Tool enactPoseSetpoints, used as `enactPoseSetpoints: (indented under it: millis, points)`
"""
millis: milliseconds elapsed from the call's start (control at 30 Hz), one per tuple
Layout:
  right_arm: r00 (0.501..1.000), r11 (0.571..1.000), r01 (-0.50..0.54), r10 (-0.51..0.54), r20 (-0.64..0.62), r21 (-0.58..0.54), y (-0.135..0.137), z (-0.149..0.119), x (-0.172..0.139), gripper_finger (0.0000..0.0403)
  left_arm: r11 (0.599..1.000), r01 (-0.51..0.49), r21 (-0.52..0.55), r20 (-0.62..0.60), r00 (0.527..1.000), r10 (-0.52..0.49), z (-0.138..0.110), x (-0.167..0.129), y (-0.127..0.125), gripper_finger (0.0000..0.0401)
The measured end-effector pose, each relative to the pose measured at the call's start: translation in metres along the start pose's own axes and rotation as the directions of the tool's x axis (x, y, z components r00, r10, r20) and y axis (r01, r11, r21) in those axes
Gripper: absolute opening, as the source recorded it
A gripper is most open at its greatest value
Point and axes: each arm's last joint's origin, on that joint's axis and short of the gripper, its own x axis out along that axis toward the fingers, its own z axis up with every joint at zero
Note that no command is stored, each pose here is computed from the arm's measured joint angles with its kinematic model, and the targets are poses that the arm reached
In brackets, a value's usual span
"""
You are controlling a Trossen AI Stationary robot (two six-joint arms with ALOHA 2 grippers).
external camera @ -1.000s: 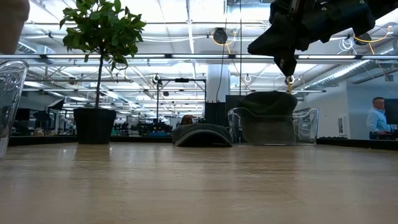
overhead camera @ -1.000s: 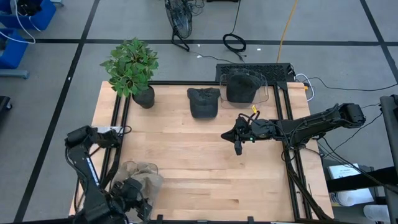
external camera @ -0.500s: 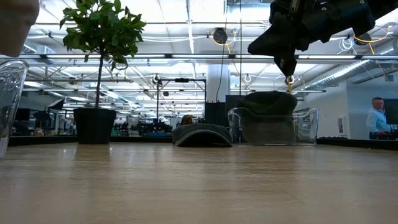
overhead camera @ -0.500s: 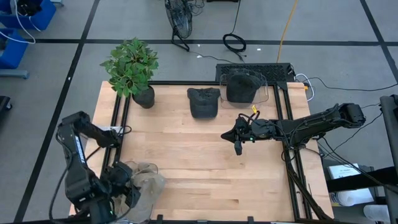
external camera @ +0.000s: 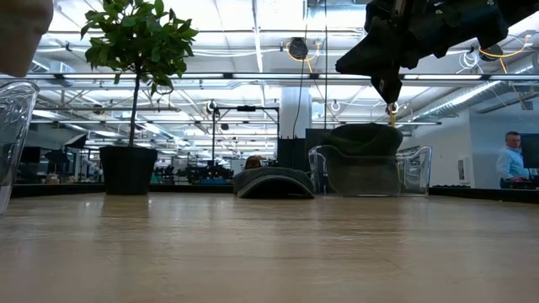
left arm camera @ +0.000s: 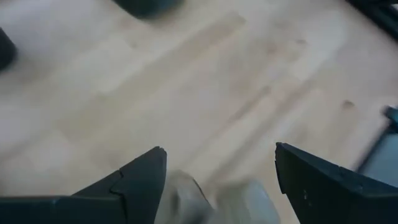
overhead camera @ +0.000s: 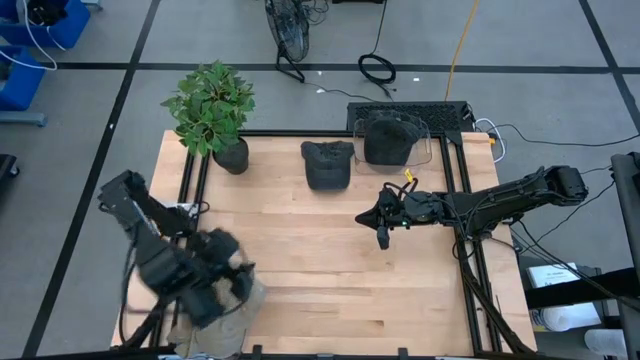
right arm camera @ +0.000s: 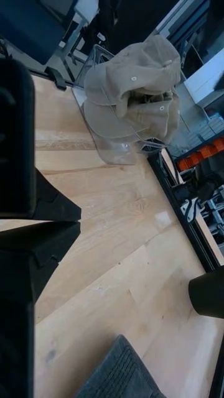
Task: Pick & Place hat
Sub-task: Put the black cap into the top transparent bin
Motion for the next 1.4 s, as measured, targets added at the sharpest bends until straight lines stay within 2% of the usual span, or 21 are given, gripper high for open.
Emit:
enactPoseSetpoints:
  millis: [100, 300, 433, 533, 633, 733, 800, 867, 933, 1067, 1100, 1233, 1300, 1400]
  points:
    - [1.000, 1.000, 0.000, 0.000, 0.000, -0.002, 0.000, 0.000, 0.000, 0.0004, 0.998, -0.066, 0.022, 0.014, 0.998, 0.066, 0.025, 0.018, 0.000, 0.0299]
    - [1.000, 0.999, 0.000, 0.000, -0.001, -0.036, 0.000, 0.000, 0.000, 0.0004, 0.978, -0.194, -0.076, 0.022, 0.980, 0.196, 0.077, 0.054, 0.011, 0.0299]
    - [1.000, 0.996, 0.000, 0.000, -0.001, -0.086, 0.000, 0.000, 0.000, 0.0004, 0.960, -0.212, -0.181, 0.034, 0.975, 0.221, 0.106, 0.081, 0.012, 0.0298]
    - [1.000, 0.993, 0.002, -0.003, -0.005, -0.115, 0.000, -0.001, 0.000, 0.0004, 0.958, -0.192, -0.215, 0.056, 0.976, 0.209, 0.122, 0.101, 0.007, 0.0298]
    - [1.000, 0.993, 0.008, -0.011, -0.021, -0.118, -0.001, -0.002, 0.000, 0.0004, 0.975, -0.159, -0.158, 0.063, 0.983, 0.170, 0.136, 0.127, -0.003, 0.0299]
    - [0.997, 0.992, 0.027, -0.036, -0.065, -0.125, -0.003, -0.006, 0.000, 0.0004, 0.997, -0.073, -0.012, 0.023, 0.997, 0.073, 0.147, 0.159, -0.017, 0.0292]
    - [0.993, 0.990, 0.045, -0.060, -0.106, -0.132, -0.006, -0.010, -0.001, 0.0004, 0.998, 0.014, 0.066, 0.002, 1.000, -0.014, 0.152, 0.179, -0.029, 0.0272]
    - [0.984, 0.988, 0.066, -0.088, -0.154, -0.142, -0.009, -0.015, -0.002, 0.0004, 0.989, 0.089, 0.122, -0.023, 0.996, -0.086, 0.155, 0.198, -0.037, 0.0234]
    - [0.974, 0.985, 0.084, -0.114, -0.197, -0.152, -0.011, -0.019, -0.003, 0.0004, 0.977, 0.135, 0.167, -0.048, 0.991, -0.128, 0.157, 0.211, -0.041, 0.0180]
    - [0.958, 0.981, 0.105, -0.145, -0.248, -0.165, -0.014, -0.024, -0.004, 0.0005, 0.954, 0.145, 0.263, -0.099, 0.987, -0.123, 0.161, 0.222, -0.035, 0.0041]
    - [0.957, 0.980, 0.107, -0.147, -0.250, -0.167, -0.014, -0.024, -0.004, 0.0005, 0.945, 0.146, 0.294, -0.104, 0.987, -0.120, 0.162, 0.223, -0.033, 0.0022]
    - [0.956, 0.973, 0.111, -0.160, -0.246, -0.203, -0.017, -0.023, -0.004, 0.0014, 0.892, 0.162, 0.421, -0.141, 0.984, -0.112, 0.161, 0.220, -0.022, 0.0013]
    - [0.955, 0.969, 0.150, -0.193, -0.227, -0.196, -0.020, -0.021, -0.004, 0.0027, 0.870, 0.216, 0.444, -0.162, 0.974, -0.159, 0.156, 0.220, -0.011, 0.0005]
    - [0.955, 0.961, 0.214, -0.243, -0.168, -0.173, -0.026, -0.015, -0.003, 0.0059, 0.857, 0.278, 0.434, -0.143, 0.960, -0.239, 0.142, 0.227, 0.013, 0.0006]
